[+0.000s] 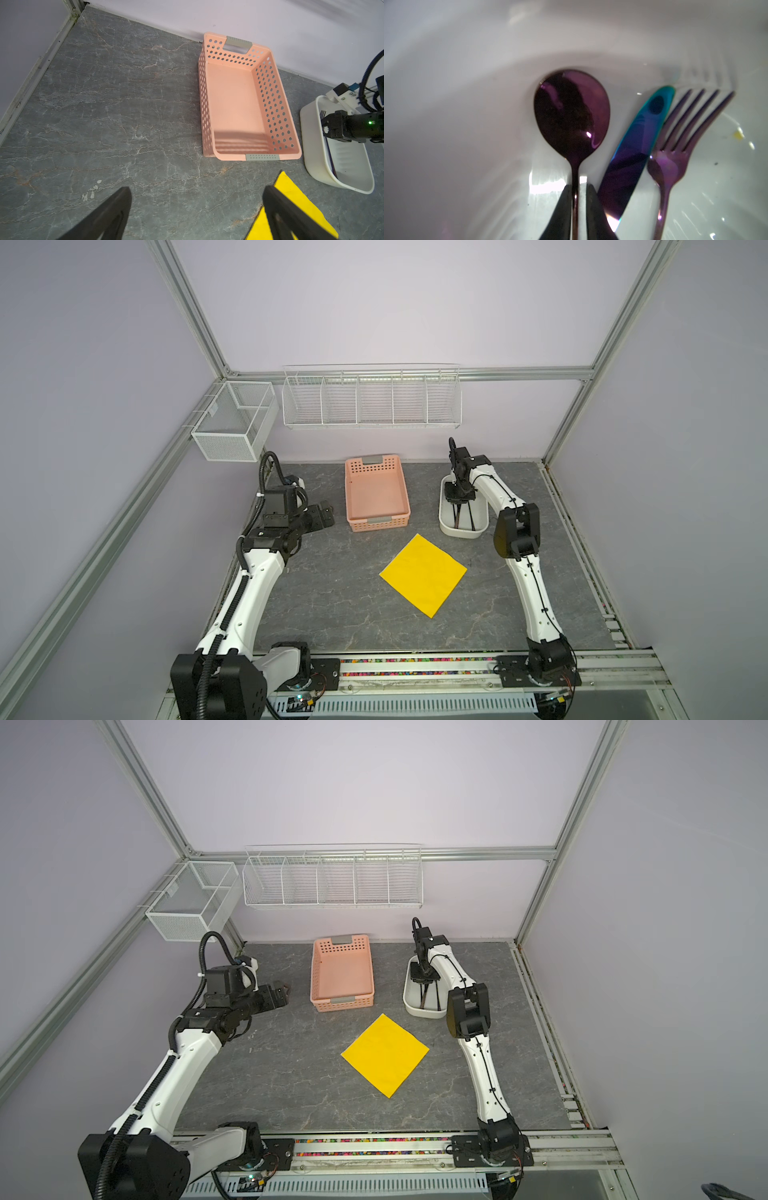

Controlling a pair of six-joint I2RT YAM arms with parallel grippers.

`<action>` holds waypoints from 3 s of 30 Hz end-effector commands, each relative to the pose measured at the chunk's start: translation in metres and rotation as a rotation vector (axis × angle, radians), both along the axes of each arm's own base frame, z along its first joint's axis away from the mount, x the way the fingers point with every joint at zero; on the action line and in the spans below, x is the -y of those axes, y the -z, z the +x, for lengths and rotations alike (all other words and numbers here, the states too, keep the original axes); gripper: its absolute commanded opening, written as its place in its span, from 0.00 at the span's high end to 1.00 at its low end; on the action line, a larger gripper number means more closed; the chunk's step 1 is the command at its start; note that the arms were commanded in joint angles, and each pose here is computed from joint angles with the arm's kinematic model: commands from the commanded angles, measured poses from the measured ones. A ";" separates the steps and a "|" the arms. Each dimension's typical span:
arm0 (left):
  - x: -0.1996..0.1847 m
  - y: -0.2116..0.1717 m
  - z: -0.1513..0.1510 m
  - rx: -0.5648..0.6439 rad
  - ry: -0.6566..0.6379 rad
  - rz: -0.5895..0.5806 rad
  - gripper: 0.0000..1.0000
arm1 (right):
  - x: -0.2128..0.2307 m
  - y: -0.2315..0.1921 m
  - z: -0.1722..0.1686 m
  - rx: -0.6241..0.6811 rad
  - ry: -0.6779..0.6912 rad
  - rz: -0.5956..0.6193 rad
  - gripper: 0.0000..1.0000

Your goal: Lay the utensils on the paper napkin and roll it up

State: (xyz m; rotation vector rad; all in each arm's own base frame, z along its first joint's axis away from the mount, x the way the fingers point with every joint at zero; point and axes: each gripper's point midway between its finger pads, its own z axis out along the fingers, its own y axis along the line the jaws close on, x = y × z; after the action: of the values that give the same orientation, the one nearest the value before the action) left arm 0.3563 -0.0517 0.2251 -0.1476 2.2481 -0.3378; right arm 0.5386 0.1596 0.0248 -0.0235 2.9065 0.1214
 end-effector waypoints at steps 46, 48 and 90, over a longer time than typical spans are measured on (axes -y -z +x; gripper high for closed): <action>-0.002 0.001 -0.004 -0.004 -0.004 -0.009 0.02 | 0.006 -0.120 -0.017 0.165 0.043 0.021 0.94; -0.001 0.000 -0.004 -0.003 -0.003 -0.009 0.02 | 0.008 -0.123 -0.023 0.160 0.047 0.020 0.94; 0.011 -0.021 -0.015 0.065 0.042 -0.084 0.03 | -0.100 -0.073 -0.251 0.003 -0.002 -0.111 0.93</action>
State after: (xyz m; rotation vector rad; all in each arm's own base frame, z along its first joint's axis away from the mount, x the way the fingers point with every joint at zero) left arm 0.3449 -0.0609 0.2435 -0.1255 2.1912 -0.4249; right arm 0.2768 0.2527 0.1041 -0.1421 2.9432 -0.0043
